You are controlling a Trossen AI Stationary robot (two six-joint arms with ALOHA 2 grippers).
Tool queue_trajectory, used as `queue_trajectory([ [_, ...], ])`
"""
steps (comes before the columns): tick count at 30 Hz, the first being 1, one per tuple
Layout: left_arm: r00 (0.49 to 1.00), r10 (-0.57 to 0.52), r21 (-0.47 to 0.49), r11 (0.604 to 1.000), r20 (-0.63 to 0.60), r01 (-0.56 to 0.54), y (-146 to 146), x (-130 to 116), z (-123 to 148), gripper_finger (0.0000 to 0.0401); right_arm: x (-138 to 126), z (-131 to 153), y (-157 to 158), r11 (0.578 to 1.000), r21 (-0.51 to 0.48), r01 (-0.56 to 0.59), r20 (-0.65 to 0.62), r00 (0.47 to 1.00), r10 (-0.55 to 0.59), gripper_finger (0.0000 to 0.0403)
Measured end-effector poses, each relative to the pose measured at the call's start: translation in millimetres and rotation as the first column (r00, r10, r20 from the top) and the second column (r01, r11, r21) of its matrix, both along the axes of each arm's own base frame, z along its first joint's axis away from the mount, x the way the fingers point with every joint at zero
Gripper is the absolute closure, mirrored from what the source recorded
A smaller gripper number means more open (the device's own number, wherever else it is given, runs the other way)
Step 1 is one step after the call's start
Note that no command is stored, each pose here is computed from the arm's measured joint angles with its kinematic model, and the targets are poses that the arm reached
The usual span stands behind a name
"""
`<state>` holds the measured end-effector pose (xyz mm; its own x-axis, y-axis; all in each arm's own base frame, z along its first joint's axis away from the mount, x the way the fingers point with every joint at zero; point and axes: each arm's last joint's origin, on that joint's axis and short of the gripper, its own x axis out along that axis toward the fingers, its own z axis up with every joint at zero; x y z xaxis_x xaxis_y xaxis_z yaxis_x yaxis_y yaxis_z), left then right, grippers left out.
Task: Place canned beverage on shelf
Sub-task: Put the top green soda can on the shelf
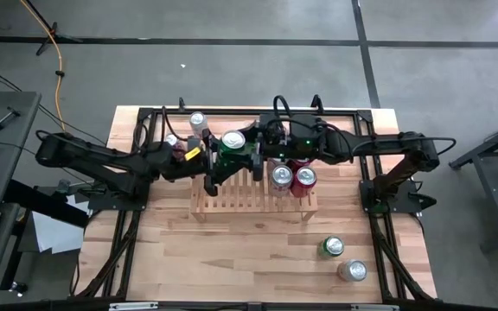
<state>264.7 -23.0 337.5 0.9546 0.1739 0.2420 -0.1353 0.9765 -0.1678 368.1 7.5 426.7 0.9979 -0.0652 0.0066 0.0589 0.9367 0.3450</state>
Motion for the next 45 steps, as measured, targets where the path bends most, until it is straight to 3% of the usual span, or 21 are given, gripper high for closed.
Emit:
queue_trajectory([
  [2,0.999,-0.015,0.020,1.000,-0.033,0.015,0,-3,0,0.0121,-3,0,0,1.000,-0.017,-0.006,-0.025,1.000,0.006,0.0113],
  [6,0.995,0.030,0.032,0.999,-0.097,-0.027,3,-21,7,0.0032,-21,3,-1,0.999,-0.048,0.021,-0.119,0.993,-0.026,0.0113],
  [8,0.991,0.058,0.010,0.998,-0.122,-0.057,6,-35,12,0.0019,-27,10,-2,0.996,-0.064,0.063,-0.105,0.992,-0.069,0.0113],
  [12,0.987,0.087,-0.053,0.994,-0.135,-0.094,10,-59,19,0.0042,-24,-8,0,0.988,-0.104,0.116,-0.241,0.961,-0.138,0.0113],
  [17,0.992,0.119,-0.090,0.988,-0.044,-0.123,14,-87,37,0.0054,-13,-16,5,0.987,-0.105,0.119,-0.240,0.960,-0.141,0.0113],
  [21,0.992,0.126,-0.099,0.987,-0.014,-0.127,16,-99,42,0.0054,6,-44,7,0.971,-0.156,0.184,-0.333,0.915,-0.227,0.0113],
  [29,0.991,0.126,-0.090,0.987,-0.052,-0.130,15,-97,38,0.0053,25,-79,7,0.960,-0.134,0.245,-0.441,0.853,-0.279,0.0113],
  [33,0.990,0.126,-0.086,0.988,-0.069,-0.132,15,-94,36,0.0053,26,-81,7,0.958,-0.080,0.277,-0.448,0.848,-0.283,0.0113],
  [45,0.989,0.131,-0.086,0.987,-0.072,-0.137,15,-94,35,0.0052,28,-88,7,0.955,-0.069,0.288,-0.478,0.831,-0.285,0.0113],
])
